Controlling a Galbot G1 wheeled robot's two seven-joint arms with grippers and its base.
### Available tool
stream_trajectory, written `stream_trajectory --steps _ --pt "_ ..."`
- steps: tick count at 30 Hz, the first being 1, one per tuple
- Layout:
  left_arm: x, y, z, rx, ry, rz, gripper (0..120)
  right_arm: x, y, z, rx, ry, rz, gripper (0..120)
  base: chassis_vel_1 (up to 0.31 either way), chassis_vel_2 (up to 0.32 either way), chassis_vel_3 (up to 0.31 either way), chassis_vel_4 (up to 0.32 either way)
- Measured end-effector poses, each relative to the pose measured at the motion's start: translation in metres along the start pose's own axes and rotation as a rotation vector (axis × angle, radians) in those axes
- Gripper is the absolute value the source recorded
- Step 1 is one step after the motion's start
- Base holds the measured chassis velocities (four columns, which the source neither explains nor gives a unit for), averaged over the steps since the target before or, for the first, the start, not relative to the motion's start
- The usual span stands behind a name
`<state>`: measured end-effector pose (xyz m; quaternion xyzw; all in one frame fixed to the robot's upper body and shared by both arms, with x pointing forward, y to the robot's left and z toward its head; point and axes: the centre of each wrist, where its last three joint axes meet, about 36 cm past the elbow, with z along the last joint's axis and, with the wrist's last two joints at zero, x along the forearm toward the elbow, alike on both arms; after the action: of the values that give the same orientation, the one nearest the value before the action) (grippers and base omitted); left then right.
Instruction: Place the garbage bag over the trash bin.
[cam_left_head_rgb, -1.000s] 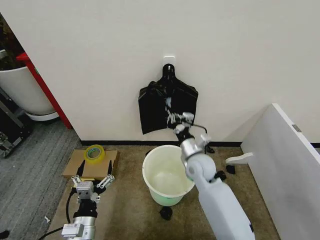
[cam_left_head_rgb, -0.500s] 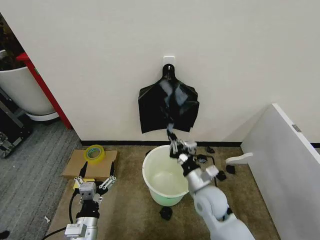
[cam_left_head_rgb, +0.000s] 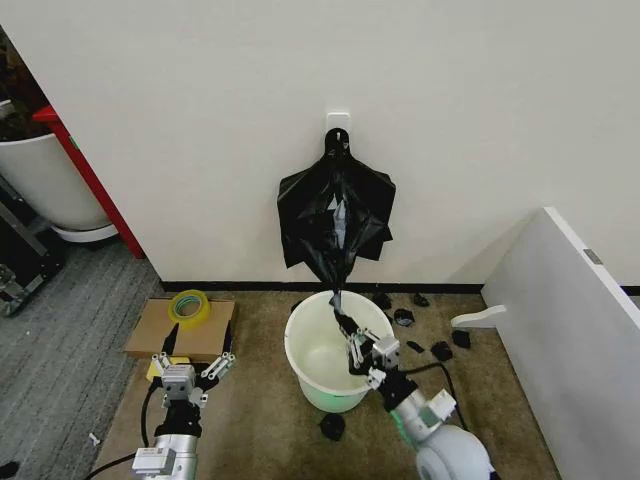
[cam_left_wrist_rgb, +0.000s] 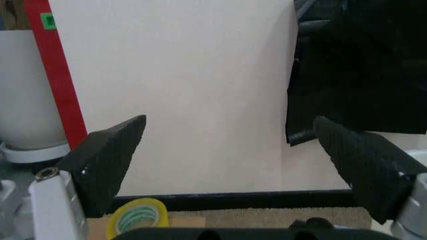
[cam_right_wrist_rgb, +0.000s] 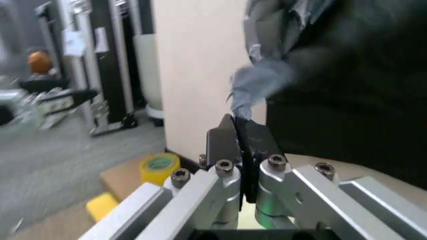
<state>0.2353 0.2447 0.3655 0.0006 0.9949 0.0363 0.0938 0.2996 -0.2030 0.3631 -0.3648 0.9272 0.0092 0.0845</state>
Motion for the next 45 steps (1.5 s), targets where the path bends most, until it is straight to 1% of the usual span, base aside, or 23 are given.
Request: stream_trajectory --steps 5,9,22,27,28,29,30,32,35,36,38,40,42,43,45 --pt "0.000 0.001 0.000 -0.004 -0.001 0.003 99 0.015 -0.018 -0.002 0.100 0.010 -0.104 0 0.000 0.000 0.000 0.000" --pt "0.000 0.001 0.000 -0.003 -0.001 0.003 99 0.021 -0.021 -0.002 0.139 0.013 -0.150 0 0.000 0.000 0.000 0.000" --pt "0.000 0.001 0.000 -0.003 -0.002 0.002 98 0.026 -0.026 0.001 0.201 0.010 -0.181 0 0.000 0.000 0.000 0.000" --pt "0.000 0.001 -0.001 -0.002 -0.004 0.006 99 0.021 -0.031 0.002 0.212 -0.002 -0.145 0 0.000 0.000 0.000 0.000" --pt "-0.002 0.000 -0.004 0.000 -0.011 0.015 99 0.020 -0.031 0.001 0.219 -0.004 -0.145 0 0.000 0.000 0.000 0.000" --pt "-0.005 -0.002 -0.013 0.010 -0.023 0.041 99 0.019 -0.031 -0.002 0.228 -0.006 -0.150 0 0.000 0.000 0.000 0.000" --pt "-0.005 -0.002 -0.013 0.010 -0.023 0.041 99 0.019 -0.031 -0.002 0.228 -0.006 -0.150 0 0.000 0.000 0.000 0.000" --pt "-0.012 -0.004 -0.028 0.029 -0.043 0.097 98 0.019 -0.031 -0.003 0.245 -0.004 -0.157 0 0.000 0.000 0.000 0.000" --pt "-0.022 -0.004 -0.055 0.051 -0.069 0.225 98 0.019 -0.032 -0.002 0.274 -0.002 -0.169 0 0.000 0.000 0.000 0.000" --pt "-0.022 -0.004 -0.055 0.051 -0.069 0.225 98 0.019 -0.032 -0.002 0.274 -0.002 -0.169 0 0.000 0.000 0.000 0.000" --pt "-0.029 0.001 -0.069 0.040 -0.078 0.349 99 0.019 -0.033 -0.001 0.286 -0.001 -0.172 0 0.000 0.000 0.000 0.000" --pt "-0.037 0.008 -0.079 0.015 -0.077 0.470 100 0.017 -0.034 -0.001 0.303 -0.002 -0.177 0 0.000 0.000 0.000 0.000" --pt "-0.043 0.012 -0.085 0.008 -0.069 0.537 100 0.015 -0.034 -0.001 0.315 -0.003 -0.183 0 0.000 0.000 0.000 0.000" --pt "-0.043 0.012 -0.085 0.008 -0.069 0.537 100 0.015 -0.034 -0.001 0.315 -0.003 -0.183 0 0.000 0.000 0.000 0.000" --pt "-0.053 0.013 -0.096 0.010 -0.062 0.613 100 0.013 -0.032 0.000 0.330 -0.002 -0.192 0 0.000 0.000 0.000 0.000"
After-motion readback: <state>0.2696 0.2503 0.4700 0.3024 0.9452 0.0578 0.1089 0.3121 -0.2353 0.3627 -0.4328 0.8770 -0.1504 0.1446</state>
